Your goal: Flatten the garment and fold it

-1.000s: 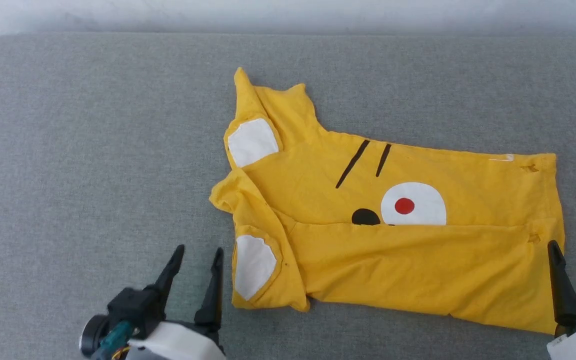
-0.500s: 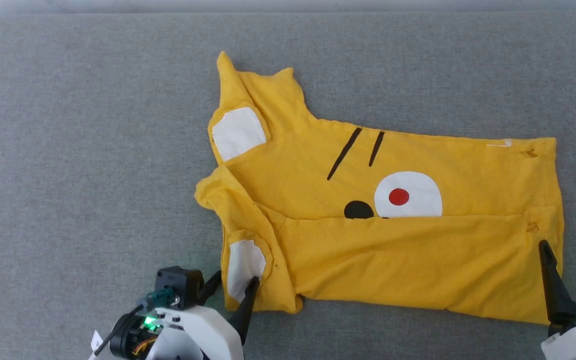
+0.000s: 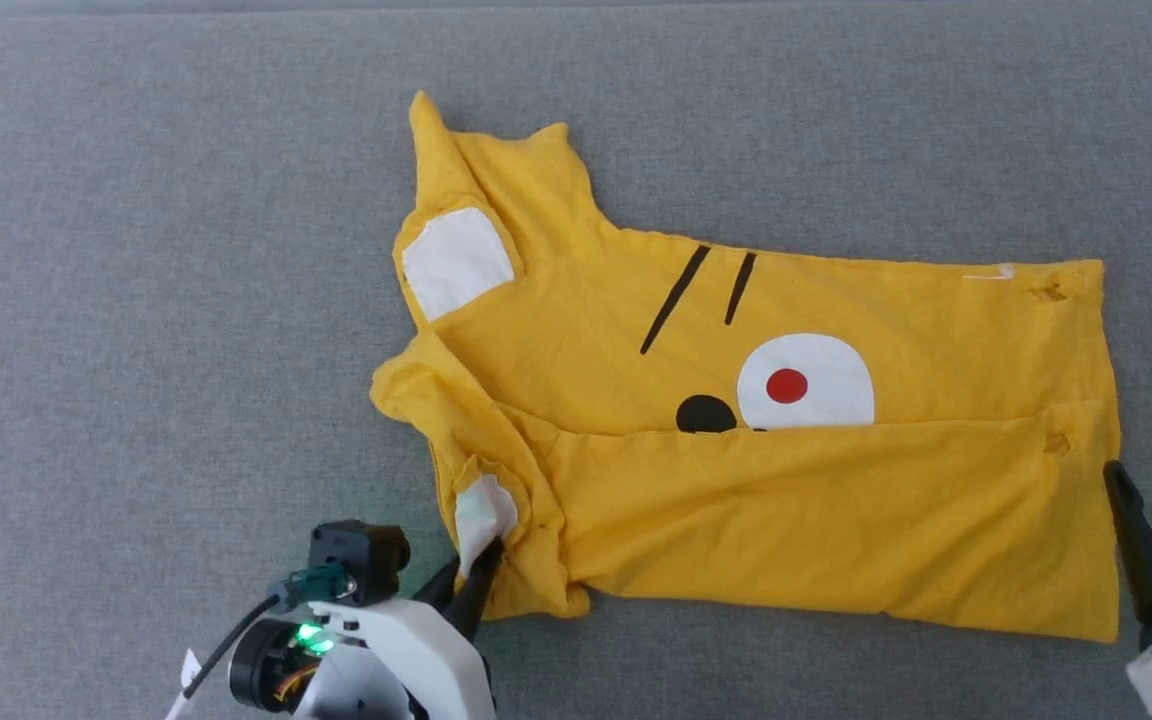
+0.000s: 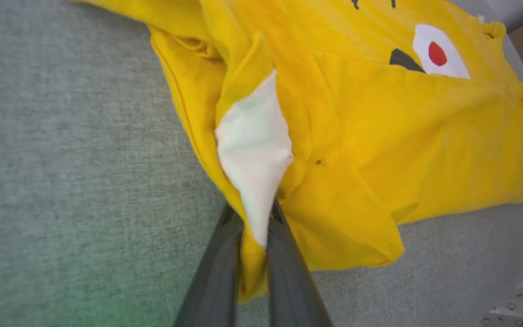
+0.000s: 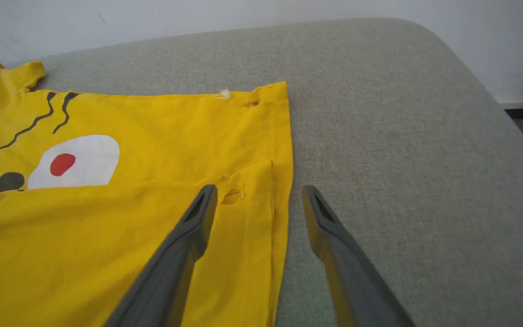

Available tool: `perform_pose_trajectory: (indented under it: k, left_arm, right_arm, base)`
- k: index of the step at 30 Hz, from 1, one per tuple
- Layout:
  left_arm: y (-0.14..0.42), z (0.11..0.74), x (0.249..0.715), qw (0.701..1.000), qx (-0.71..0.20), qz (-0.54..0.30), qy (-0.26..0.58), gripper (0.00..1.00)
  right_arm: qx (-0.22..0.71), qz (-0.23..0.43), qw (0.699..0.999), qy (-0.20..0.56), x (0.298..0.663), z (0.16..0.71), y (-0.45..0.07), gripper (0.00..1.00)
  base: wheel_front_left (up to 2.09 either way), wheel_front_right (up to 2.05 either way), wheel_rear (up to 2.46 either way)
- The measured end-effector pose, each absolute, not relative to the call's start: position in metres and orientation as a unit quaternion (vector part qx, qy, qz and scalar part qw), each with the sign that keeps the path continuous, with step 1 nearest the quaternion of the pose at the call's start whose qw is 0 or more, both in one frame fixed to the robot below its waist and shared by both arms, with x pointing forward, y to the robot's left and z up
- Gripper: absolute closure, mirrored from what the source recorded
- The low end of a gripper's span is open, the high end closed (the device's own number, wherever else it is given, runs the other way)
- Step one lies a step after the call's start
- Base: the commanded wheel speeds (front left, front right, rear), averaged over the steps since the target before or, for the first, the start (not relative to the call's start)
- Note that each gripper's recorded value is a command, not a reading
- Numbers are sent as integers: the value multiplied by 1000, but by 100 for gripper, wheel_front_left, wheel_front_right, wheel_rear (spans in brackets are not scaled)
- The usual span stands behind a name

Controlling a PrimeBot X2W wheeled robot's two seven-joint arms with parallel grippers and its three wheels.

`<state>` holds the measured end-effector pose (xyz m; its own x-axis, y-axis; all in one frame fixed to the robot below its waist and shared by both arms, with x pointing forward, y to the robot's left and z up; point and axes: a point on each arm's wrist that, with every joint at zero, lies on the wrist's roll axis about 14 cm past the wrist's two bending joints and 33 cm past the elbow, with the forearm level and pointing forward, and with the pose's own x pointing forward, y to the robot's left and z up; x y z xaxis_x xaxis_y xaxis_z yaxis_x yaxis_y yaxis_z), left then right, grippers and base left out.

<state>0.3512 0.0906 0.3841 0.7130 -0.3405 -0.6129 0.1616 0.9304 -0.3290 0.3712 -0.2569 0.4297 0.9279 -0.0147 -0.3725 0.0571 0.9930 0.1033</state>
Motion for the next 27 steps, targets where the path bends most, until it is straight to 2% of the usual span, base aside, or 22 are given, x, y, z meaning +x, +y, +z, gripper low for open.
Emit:
perform_pose_trajectory:
  k: [6, 10, 21, 22, 23, 24, 27]
  left_arm:
    - [94, 386, 357, 922, -132, -128, 341, 100]
    - [94, 385, 358, 922, -134, -127, 339, 100]
    - [96, 386, 358, 927, -138, -117, 330, 100]
    - [97, 386, 359, 927, -139, -115, 328, 100]
    - [97, 386, 359, 928, -141, -113, 326, 100]
    - [98, 386, 359, 929, -141, -111, 324, 100]
    - [101, 386, 361, 931, -142, -105, 319, 100]
  right_arm:
    - [70, -38, 949, 306, 339, 404, -274, 0]
    - [100, -38, 924, 367, 318, 386, -263, 0]
    - [122, -23, 907, 402, 311, 369, -247, 0]
    - [121, -20, 906, 406, 311, 367, -246, 51]
    - [122, -19, 905, 407, 312, 365, -245, 84]
    - [120, -16, 904, 409, 313, 364, -245, 100]
    - [115, -6, 904, 412, 317, 364, -244, 100]
  base:
    - [0, 0, 0]
    - [0, 0, 0]
    - [0, 0, 0]
    - [0, 0, 0]
    - [0, 0, 0]
    - [0, 0, 0]
    - [0, 0, 0]
